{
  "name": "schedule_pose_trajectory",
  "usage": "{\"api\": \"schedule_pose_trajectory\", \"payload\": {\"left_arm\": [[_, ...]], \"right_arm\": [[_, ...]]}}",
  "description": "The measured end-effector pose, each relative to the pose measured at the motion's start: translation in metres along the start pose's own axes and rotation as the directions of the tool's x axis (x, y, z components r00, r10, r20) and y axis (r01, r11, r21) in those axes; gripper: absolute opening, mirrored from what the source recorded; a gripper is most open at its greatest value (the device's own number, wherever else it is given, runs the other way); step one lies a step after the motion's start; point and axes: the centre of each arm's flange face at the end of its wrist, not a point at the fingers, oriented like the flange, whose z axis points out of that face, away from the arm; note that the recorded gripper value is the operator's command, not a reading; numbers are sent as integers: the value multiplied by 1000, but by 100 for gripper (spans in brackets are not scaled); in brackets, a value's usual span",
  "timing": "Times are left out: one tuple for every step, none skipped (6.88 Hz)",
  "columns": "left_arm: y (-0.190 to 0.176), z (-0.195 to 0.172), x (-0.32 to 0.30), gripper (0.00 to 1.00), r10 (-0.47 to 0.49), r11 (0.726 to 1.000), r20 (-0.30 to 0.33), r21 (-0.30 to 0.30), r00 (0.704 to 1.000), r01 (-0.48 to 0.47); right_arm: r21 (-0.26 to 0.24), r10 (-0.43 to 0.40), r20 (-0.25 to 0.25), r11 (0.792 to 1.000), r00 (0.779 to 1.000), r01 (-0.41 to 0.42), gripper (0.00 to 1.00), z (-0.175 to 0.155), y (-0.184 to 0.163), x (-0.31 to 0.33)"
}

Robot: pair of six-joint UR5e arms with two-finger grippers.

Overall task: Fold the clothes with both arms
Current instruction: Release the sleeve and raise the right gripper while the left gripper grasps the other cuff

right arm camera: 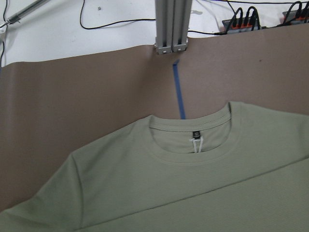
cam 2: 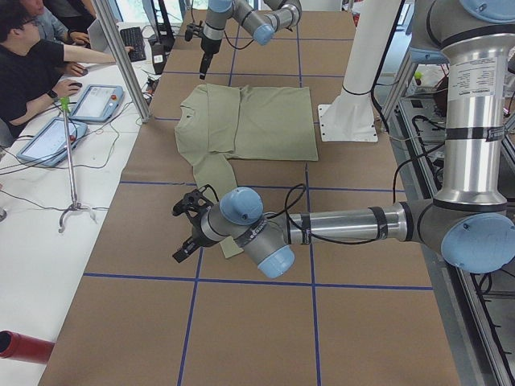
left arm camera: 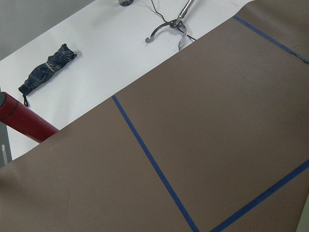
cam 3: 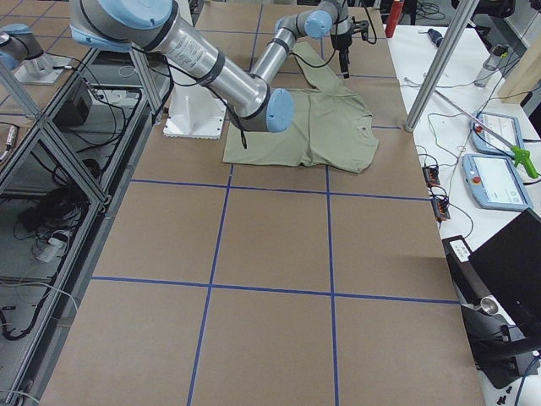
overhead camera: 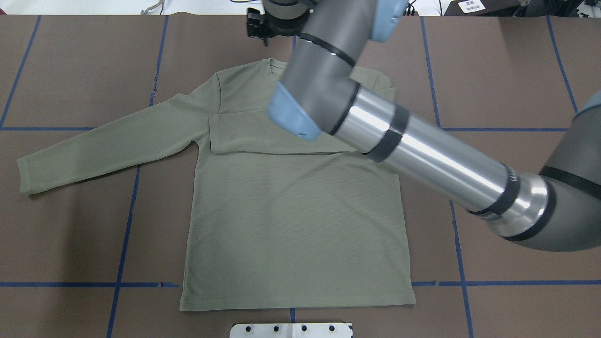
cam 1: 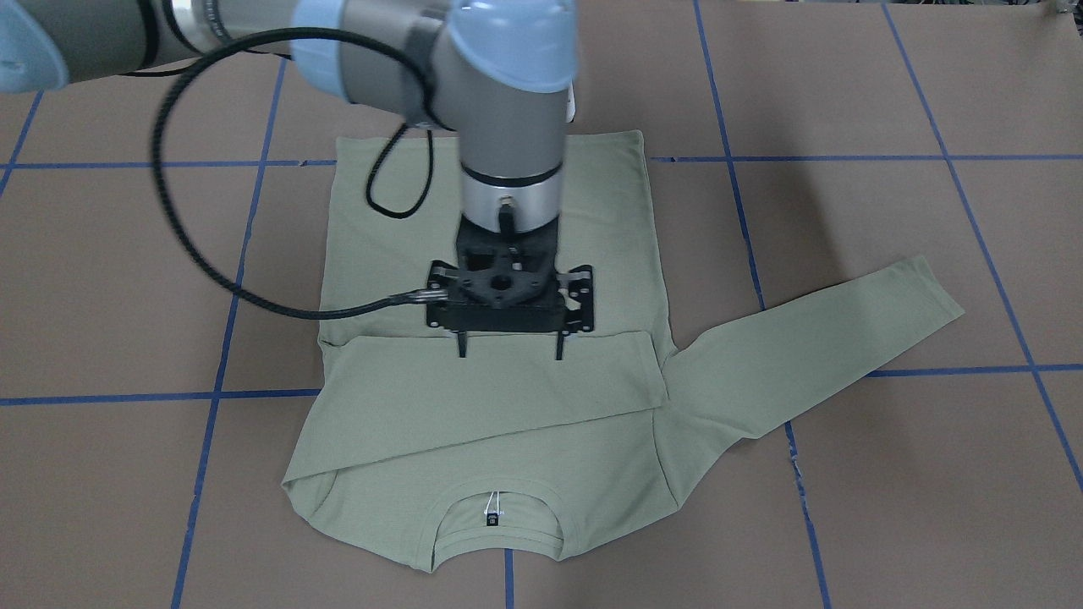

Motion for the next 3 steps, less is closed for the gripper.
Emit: {"api": "schedule_pose_trajectory", "payload": {"left_arm": [[16, 17, 14, 84, -73, 997, -33, 5, 997, 73], [36, 35, 27, 71, -163, 986, -70, 13, 984, 164], [53, 54, 44, 69, -261, 965, -97, 8, 961, 263]], "right_arm": [[-21, -79, 24, 997, 997, 79, 100, -6, -1, 77], [-38, -153, 44, 987, 987, 154, 100, -13, 3, 152], [-54, -207, 51, 976, 977, 210, 100, -18, 9, 213]]}}
